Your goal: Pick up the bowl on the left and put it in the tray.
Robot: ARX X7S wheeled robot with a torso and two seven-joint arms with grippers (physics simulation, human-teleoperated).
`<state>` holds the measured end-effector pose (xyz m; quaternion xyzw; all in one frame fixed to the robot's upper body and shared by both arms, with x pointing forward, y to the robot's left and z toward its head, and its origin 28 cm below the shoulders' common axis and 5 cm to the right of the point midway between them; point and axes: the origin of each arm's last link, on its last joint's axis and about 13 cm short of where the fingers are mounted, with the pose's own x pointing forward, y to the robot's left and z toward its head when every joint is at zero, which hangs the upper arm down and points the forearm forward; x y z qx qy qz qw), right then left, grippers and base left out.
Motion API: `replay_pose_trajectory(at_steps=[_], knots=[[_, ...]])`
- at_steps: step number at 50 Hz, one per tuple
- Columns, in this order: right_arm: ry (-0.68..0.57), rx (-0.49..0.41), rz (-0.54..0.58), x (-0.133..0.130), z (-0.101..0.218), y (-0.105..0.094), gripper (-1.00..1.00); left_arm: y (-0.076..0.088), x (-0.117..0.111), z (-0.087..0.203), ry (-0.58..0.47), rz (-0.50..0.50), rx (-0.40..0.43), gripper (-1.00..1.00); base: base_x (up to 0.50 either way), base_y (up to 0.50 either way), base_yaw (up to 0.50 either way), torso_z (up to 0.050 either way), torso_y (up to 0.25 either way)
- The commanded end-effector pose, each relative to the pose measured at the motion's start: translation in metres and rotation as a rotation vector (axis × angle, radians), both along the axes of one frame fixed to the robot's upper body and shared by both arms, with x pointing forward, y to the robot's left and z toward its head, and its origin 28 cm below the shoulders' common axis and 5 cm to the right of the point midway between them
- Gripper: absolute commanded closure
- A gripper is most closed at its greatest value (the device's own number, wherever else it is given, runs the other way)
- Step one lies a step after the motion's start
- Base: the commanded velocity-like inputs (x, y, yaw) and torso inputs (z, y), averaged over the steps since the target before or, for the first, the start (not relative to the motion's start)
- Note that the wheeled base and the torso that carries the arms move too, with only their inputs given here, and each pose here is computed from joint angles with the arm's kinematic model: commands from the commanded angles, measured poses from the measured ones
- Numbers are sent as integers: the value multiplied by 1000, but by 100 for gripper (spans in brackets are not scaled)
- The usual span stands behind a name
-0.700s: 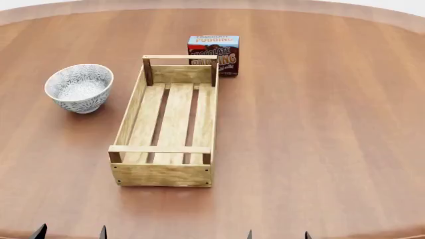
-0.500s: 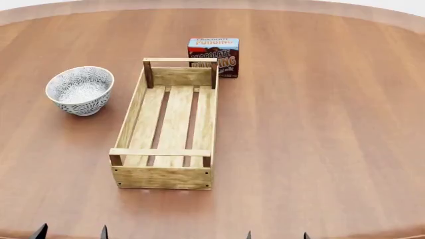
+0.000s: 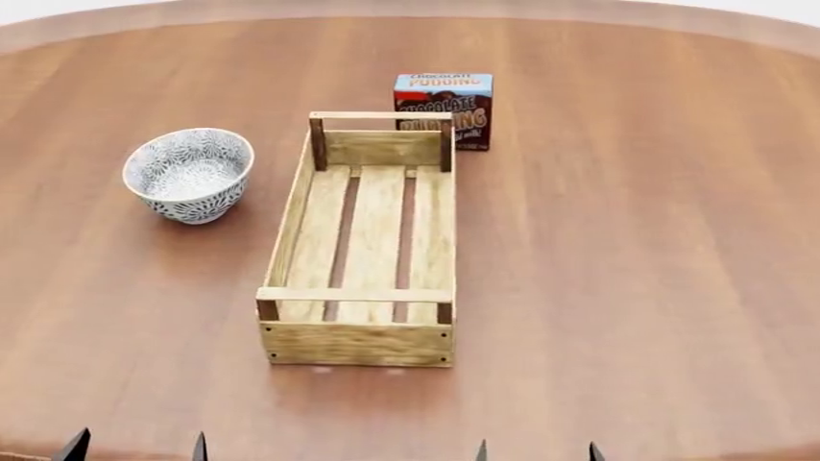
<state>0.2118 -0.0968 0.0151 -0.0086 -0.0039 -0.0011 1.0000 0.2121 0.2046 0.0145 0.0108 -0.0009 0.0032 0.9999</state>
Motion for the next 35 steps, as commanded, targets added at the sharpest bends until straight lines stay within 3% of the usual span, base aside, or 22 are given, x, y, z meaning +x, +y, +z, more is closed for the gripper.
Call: replay_pose_trajectory(at_steps=[1, 35], knots=[[-5, -1, -1, 0, 1, 0, -100, 1, 0, 0, 0, 3, 3, -100, 0, 500, 0, 0, 0], [0, 2, 10, -2, -1, 2, -100, 1, -1, -1, 9, -2, -2, -100, 0, 500, 0, 0, 0]])
